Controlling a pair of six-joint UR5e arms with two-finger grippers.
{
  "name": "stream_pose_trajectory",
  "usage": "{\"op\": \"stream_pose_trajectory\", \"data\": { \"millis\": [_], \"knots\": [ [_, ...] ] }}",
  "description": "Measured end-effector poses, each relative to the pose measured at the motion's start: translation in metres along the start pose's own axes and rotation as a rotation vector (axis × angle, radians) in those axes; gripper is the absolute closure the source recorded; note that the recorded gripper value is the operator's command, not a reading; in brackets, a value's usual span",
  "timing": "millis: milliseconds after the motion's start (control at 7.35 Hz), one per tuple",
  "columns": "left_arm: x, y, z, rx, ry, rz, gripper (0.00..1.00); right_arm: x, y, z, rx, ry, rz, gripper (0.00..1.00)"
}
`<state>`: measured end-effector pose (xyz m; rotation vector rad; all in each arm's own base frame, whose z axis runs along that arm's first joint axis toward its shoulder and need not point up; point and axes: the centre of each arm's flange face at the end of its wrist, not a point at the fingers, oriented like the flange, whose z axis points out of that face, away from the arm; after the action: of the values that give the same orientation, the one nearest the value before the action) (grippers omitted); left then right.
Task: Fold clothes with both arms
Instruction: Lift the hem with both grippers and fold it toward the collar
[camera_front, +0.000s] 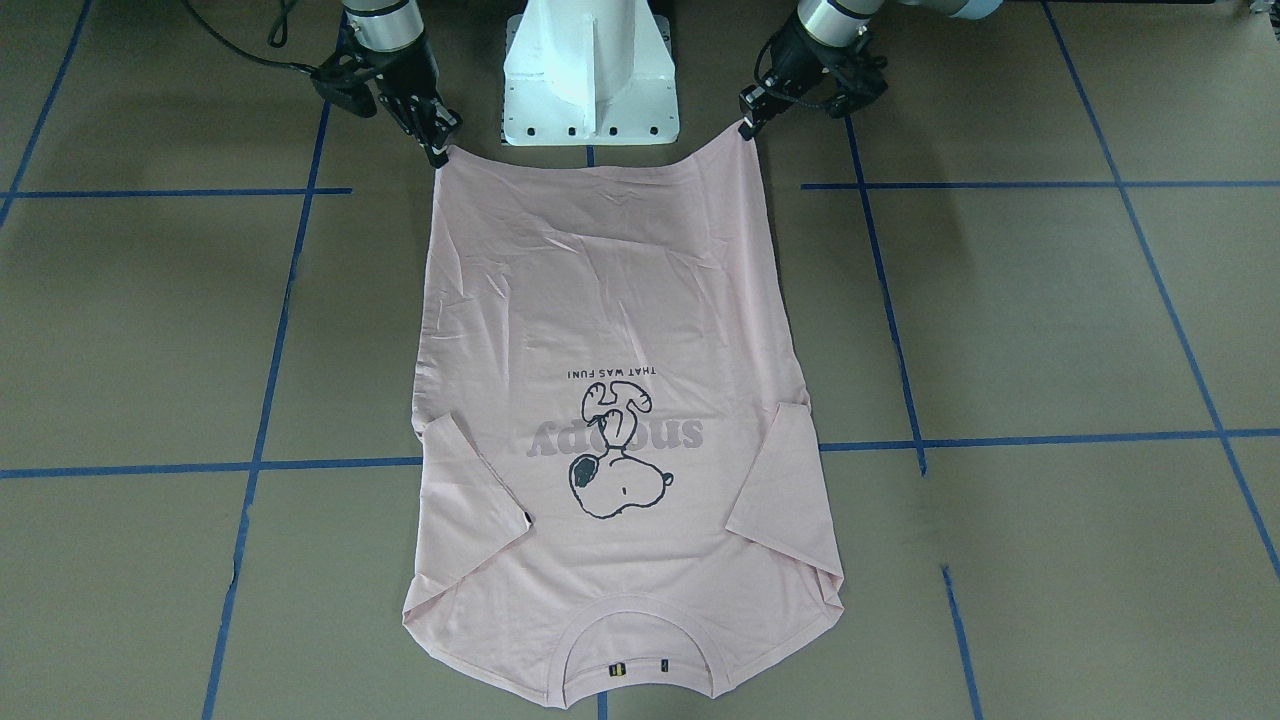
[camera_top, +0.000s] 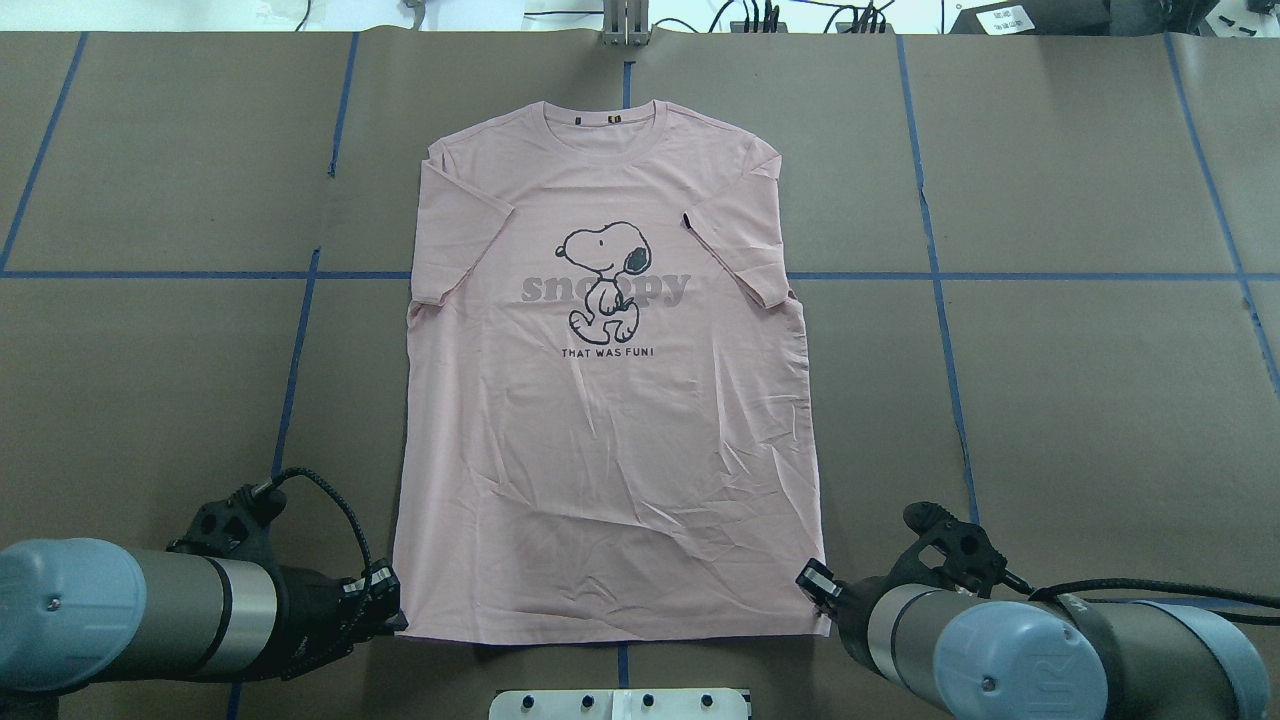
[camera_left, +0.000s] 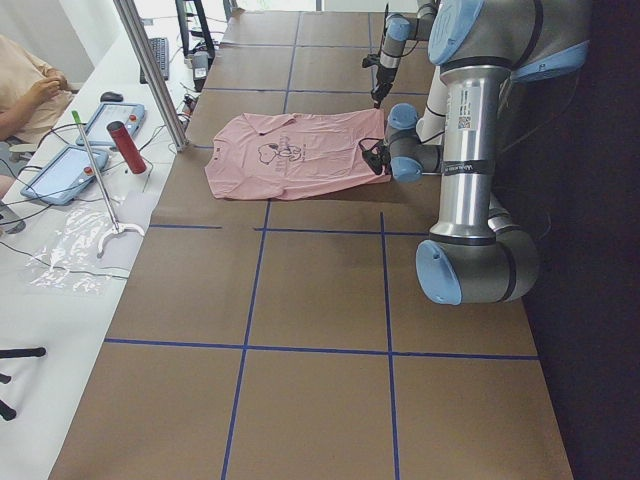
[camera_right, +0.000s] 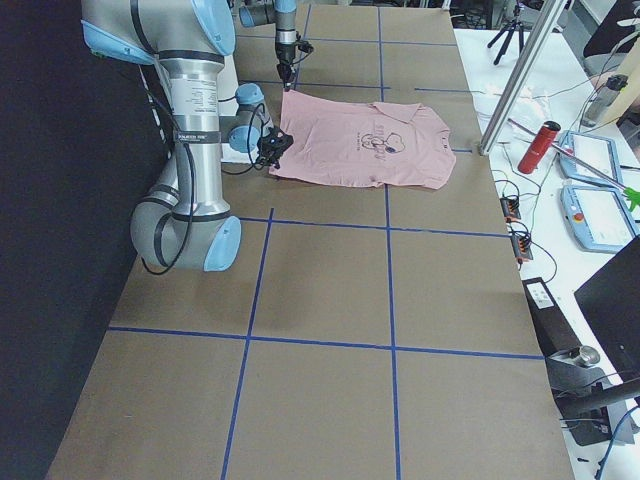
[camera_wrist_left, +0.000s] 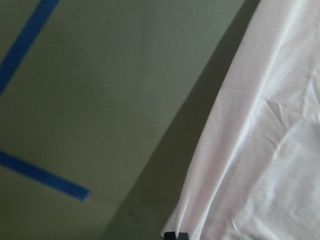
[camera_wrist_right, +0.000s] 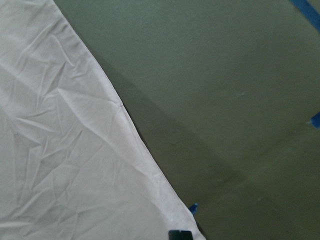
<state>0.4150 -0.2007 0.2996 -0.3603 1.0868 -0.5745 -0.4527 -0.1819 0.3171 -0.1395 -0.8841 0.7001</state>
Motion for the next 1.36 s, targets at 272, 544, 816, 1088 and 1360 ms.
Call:
{"op": "stream_pose_trajectory", "data": {
  "millis": [272,544,816,1088,1360],
  "knots": [
    [0.02,0.019,-0.025,0.006,-0.015,-0.029,1.0,0.01,-0.01,-0.018,-0.004,-0.003,-0.001,1.0],
    [0.035,0.025,-0.029,0.029,-0.034,-0.036,1.0,0.0,-0.023,-0.029,0.009,-0.032,-0.006,1.0],
    [0.066,-0.002,-0.037,0.111,-0.022,-0.012,1.0,-0.048,-0.053,-0.035,0.061,-0.103,-0.06,1.0],
    [0.103,-0.062,-0.034,0.233,-0.005,0.047,1.0,-0.122,-0.111,-0.023,0.096,-0.12,-0.079,1.0],
    [0.144,-0.145,-0.028,0.362,0.0,0.114,1.0,-0.179,-0.184,-0.009,0.171,-0.1,-0.111,1.0]
  ]
}}
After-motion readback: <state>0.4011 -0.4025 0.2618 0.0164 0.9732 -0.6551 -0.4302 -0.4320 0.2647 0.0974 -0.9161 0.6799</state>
